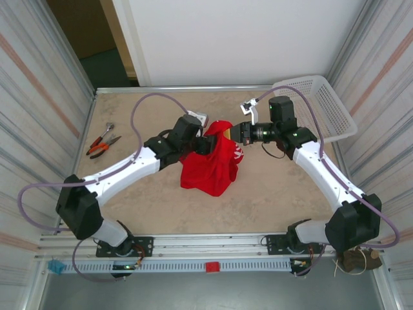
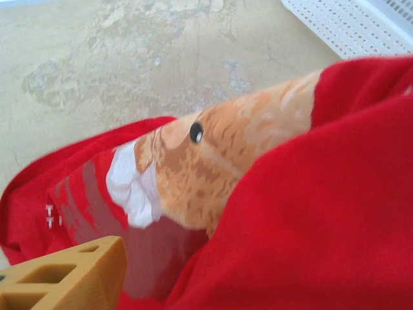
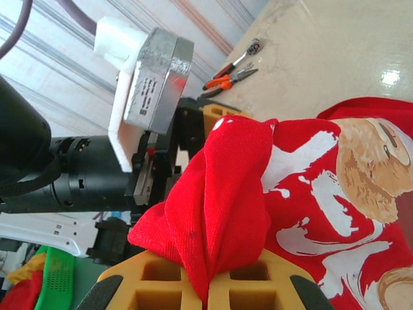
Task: Fold the inside-out t-shirt
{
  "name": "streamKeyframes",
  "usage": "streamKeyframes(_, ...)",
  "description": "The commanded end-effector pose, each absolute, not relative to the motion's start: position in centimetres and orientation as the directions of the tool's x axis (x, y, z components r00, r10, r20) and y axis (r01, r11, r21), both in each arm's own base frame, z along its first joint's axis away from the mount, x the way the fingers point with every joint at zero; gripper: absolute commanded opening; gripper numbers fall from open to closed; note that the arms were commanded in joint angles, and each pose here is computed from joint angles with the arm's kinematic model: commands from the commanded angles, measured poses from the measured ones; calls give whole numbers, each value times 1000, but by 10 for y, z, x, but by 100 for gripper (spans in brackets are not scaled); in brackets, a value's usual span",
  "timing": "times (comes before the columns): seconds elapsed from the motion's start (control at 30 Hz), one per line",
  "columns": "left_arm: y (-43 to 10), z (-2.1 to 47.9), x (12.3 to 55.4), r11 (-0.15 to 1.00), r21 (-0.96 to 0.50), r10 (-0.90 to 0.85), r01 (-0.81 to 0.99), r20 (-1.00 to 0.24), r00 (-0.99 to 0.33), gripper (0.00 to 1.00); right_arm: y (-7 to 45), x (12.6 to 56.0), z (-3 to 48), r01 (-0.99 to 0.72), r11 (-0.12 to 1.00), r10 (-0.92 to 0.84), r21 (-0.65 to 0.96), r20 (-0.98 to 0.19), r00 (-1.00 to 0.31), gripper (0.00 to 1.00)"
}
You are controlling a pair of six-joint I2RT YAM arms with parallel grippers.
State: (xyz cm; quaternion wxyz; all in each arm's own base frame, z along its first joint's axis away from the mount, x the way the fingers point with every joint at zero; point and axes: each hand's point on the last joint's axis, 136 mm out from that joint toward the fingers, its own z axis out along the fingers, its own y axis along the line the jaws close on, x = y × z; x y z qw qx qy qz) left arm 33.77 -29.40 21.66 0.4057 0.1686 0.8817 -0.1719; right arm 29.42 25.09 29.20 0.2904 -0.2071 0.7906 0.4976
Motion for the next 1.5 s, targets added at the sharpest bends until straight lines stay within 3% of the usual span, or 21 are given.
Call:
streamKeyframes(0.0,-316,229,355,822,-192,181,537,-805,-565,71,252,287,301,-639,396,-32,659,-686,-727,0)
streamKeyframes(0.03,-325,225,355,782,-240,183,576,-794,-579,67,251,289,301,-637,403,-26,657,-687,-726,0)
streamKeyframes(0.07,-331,218,356,740,-294,185,605,-776,-603,57,248,293,300,-632,411,-16,656,-688,-725,0)
streamKeyframes(0.2,-334,216,351,542,-579,127,609,-660,-740,2,229,317,285,-587,450,28,673,-668,-744,0)
streamKeyframes(0.23,-330,224,349,493,-628,97,602,-647,-756,0,224,325,277,-567,464,37,681,-654,-756,0)
streamKeyframes(0.33,-316,268,338,360,-706,25,609,-646,-763,0,210,360,241,-466,539,76,701,-592,-802,0)
streamKeyframes(0.37,-313,285,332,324,-714,17,621,-652,-758,0,203,377,226,-406,597,102,692,-567,-817,6)
streamKeyframes(0.43,-310,317,319,240,-721,11,650,-667,-745,0,186,407,197,-259,704,167,661,-508,-845,39)
streamKeyframes(0.5,-311,343,305,160,-727,15,668,-674,-738,0,179,422,186,-176,741,205,649,-467,-860,50)
streamKeyframes(0.67,-308,375,292,84,-745,0,662,-664,-747,0,177,396,230,-136,755,290,641,-513,-808,51)
streamKeyframes(0.9,-298,356,314,239,-808,-81,538,-569,-818,0,184,302,291,-181,829,288,529,-682,-673,58)
streamKeyframes(1.03,-294,342,326,310,-835,-121,454,-509,-852,0,206,274,319,-270,813,272,516,-746,-607,55)
streamKeyframes(1.17,-293,338,330,327,-849,-147,415,-480,-865,0,240,271,322,-331,764,248,554,-726,-642,50)
streamKeyframes(1.3,-291,341,329,325,-857,-164,400,-468,-868,0,264,285,301,-323,782,208,534,-711,-672,58)
streamKeyframes(1.4,-292,344,327,317,-861,-166,398,-463,-871,0,279,297,286,-323,786,186,527,-700,-690,58)
streamKeyframes(1.47,-293,345,327,310,-865,-167,394,-457,-873,0,282,306,277,-309,804,177,508,-701,-691,44)
